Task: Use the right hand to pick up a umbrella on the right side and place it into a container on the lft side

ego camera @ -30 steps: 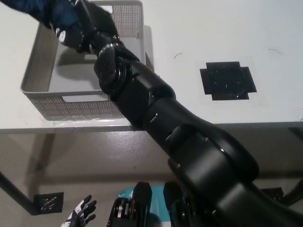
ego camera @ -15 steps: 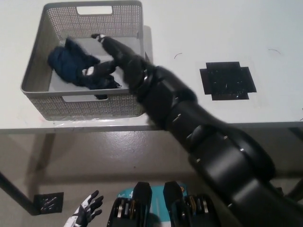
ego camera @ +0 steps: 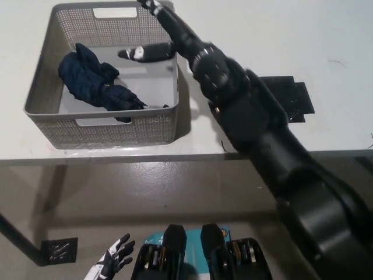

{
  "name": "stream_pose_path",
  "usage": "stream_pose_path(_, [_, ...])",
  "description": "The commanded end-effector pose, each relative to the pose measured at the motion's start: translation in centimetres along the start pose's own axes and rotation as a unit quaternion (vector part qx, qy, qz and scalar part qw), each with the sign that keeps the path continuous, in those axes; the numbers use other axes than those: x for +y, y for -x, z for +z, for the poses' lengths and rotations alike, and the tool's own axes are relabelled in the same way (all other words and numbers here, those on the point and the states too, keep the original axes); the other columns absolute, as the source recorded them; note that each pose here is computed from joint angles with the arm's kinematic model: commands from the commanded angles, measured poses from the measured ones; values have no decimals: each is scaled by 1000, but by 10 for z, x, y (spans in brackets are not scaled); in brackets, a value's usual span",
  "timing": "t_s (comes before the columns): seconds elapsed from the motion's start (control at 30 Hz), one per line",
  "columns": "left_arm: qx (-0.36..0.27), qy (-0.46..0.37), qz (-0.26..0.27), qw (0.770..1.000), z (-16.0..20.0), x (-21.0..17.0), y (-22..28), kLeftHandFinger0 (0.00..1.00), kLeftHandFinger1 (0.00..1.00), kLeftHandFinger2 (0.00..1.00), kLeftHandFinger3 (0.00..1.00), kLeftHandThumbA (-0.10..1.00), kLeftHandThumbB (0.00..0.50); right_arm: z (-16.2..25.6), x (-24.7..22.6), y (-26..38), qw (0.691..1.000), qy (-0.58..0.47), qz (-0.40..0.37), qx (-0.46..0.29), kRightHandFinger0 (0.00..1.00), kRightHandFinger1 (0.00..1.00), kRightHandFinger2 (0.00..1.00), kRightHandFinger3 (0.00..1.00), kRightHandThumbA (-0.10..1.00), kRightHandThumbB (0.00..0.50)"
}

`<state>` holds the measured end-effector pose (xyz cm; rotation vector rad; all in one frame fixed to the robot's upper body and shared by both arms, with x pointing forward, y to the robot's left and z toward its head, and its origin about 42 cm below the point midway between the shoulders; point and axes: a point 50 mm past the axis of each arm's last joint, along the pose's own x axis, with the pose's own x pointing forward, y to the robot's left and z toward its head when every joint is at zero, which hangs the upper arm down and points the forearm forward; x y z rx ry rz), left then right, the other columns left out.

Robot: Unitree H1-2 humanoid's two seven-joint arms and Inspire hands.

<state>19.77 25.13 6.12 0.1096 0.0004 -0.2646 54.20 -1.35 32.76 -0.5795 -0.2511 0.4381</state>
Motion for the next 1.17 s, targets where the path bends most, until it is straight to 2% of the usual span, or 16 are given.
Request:
stream_pose_path(0.0, [-12, -21, 6, 1000, 6, 13, 9, 1000, 1000, 1000, 1000, 1000, 153, 111, -135, 171, 930, -81, -115, -339, 1000, 1000, 1000, 1000, 1000, 433])
stream_pose_path(0.07, [-8, -20, 13, 1000, 4, 13, 13, 1000, 1000, 1000, 1000, 1000, 154, 104, -134, 197, 922, -96, -119, -355, 1000, 1000, 1000, 1000, 1000, 428])
stream_pose_path(0.13, [-2, -18, 17, 1000, 2, 14, 17, 1000, 1000, 1000, 1000, 1000, 153, 88, -131, 234, 916, -86, -129, -370, 1000, 1000, 1000, 1000, 1000, 393])
stream_pose_path(0.3, [-1, -15, 15, 1000, -1, 15, 19, 1000, 1000, 1000, 1000, 1000, 136, 63, -118, 305, 904, -79, -152, -392, 1000, 1000, 1000, 1000, 1000, 407])
stream_pose_path(0.37, [2, -21, 15, 1000, 0, 16, 17, 1000, 1000, 1000, 1000, 1000, 142, 55, -112, 323, 900, -91, -154, -397, 1000, 1000, 1000, 1000, 1000, 456])
stream_pose_path(0.4, [4, -21, 16, 1000, 1, 16, 16, 1000, 1000, 1000, 1000, 1000, 142, 52, -103, 340, 894, -116, -166, -400, 1000, 1000, 1000, 1000, 1000, 498])
stream_pose_path(0.6, [4, -13, 22, 1000, 0, 15, 16, 1000, 1000, 1000, 1000, 1000, 138, 39, -79, 395, 884, -168, -156, -407, 1000, 1000, 1000, 1000, 1000, 494])
stream_pose_path(0.77, [1, -7, 22, 1000, -2, 15, 15, 1000, 1000, 1000, 1000, 1000, 139, 20, -43, 420, 897, -203, -173, -354, 1000, 1000, 1000, 1000, 1000, 500])
stream_pose_path(0.9, [1, -5, 23, 1000, -2, 15, 15, 1000, 1000, 1000, 1000, 1000, 136, -16, -3, 430, 912, -243, -167, -286, 1000, 1000, 1000, 1000, 1000, 500])
stream_pose_path(1.03, [4, -1, 27, 1000, -2, 16, 15, 1000, 1000, 1000, 1000, 1000, 150, -60, 29, 437, 932, -256, -146, -213, 1000, 1000, 1000, 1000, 1000, 453])
stream_pose_path(1.07, [5, 1, 28, 1000, -2, 16, 15, 1000, 1000, 1000, 1000, 1000, 154, -80, 43, 440, 940, -258, -140, -173, 1000, 1000, 1000, 1000, 1000, 447])
stream_pose_path(1.13, [4, 1, 28, 1000, -1, 16, 13, 1000, 1000, 1000, 1000, 1000, 157, -84, 46, 439, 941, -257, -140, -168, 1000, 1000, 1000, 1000, 1000, 432])
